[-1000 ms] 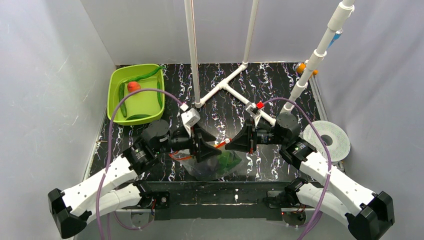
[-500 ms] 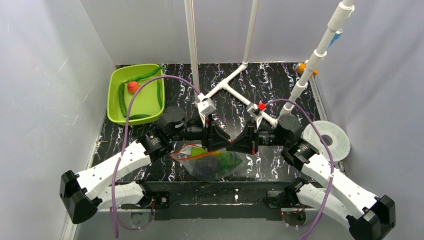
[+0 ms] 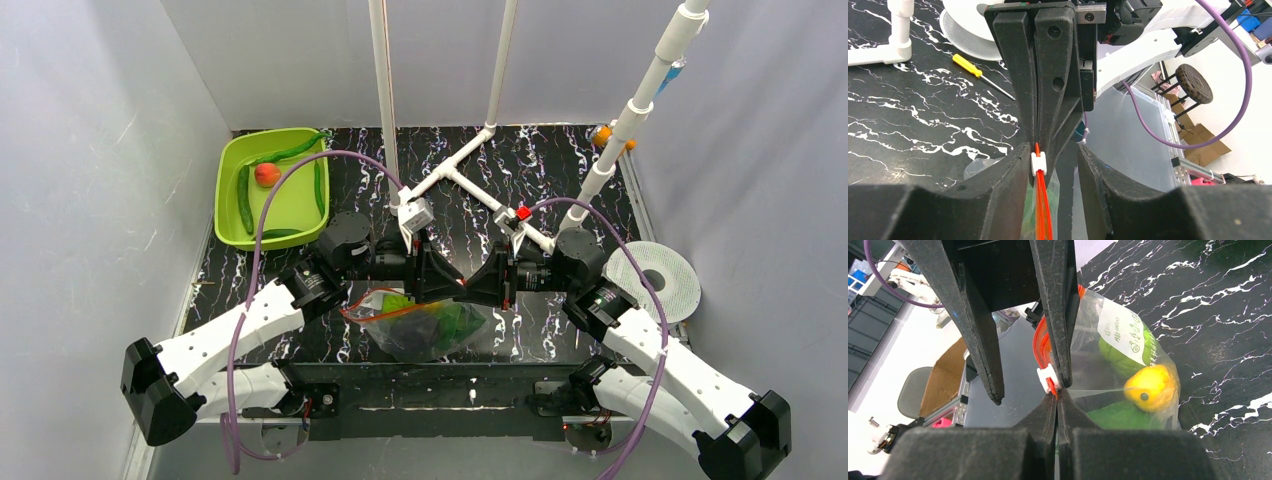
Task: Place the food in the zip-top bag and seal the zipper
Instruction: Zip the zipper food storage bag at the center of the board.
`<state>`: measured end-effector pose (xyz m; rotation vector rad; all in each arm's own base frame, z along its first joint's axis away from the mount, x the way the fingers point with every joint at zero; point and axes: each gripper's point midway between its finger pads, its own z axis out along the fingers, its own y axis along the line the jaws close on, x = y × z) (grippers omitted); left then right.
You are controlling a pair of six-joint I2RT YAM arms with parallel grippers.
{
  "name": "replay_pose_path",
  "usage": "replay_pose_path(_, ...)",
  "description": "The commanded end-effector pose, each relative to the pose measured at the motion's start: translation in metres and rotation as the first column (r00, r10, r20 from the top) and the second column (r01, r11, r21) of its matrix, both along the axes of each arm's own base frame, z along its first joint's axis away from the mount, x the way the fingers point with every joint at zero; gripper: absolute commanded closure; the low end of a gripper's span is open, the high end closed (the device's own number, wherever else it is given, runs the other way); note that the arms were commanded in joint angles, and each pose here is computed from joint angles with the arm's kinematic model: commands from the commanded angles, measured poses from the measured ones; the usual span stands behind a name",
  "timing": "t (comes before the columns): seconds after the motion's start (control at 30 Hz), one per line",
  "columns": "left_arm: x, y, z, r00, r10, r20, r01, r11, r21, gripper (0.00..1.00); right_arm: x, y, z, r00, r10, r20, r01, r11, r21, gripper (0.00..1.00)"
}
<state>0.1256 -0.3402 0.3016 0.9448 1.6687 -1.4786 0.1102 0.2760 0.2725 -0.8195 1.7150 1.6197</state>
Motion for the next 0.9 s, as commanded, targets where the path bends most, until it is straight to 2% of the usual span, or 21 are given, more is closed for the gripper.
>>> replay_pose_path(0.0,-0.005,0.001,-0.002,0.999,-0.034,0.012,0.034,0.999,-0.001,0.6,0.002,0.0,0.023,0.998,-0.009,0.061,0.006,0.999,0.049,0.99)
replay_pose_path(0.47,-0.006,0.005,-0.011,0.999,-0.038,0.029,0.037,0.998,0.044,1.0,0.005,-0.003,0.027,0.997,-0.057,0.049,0.054,0.997,0.052,0.99)
replay_pose_path(0.7,-0.005,0.015,-0.018,0.999,-0.001,0.041,-0.003,0.995,0.095,1.0,0.017,-0.007,0.028,0.988,-0.157,0.01,0.157,0.986,0.049,0.99)
replay_pose_path(0.87,-0.008,0.03,-0.029,0.998,0.022,0.053,-0.031,0.986,0.162,1.0,0.033,-0.016,0.027,0.954,-0.3,-0.014,0.3,0.952,0.052,0.99)
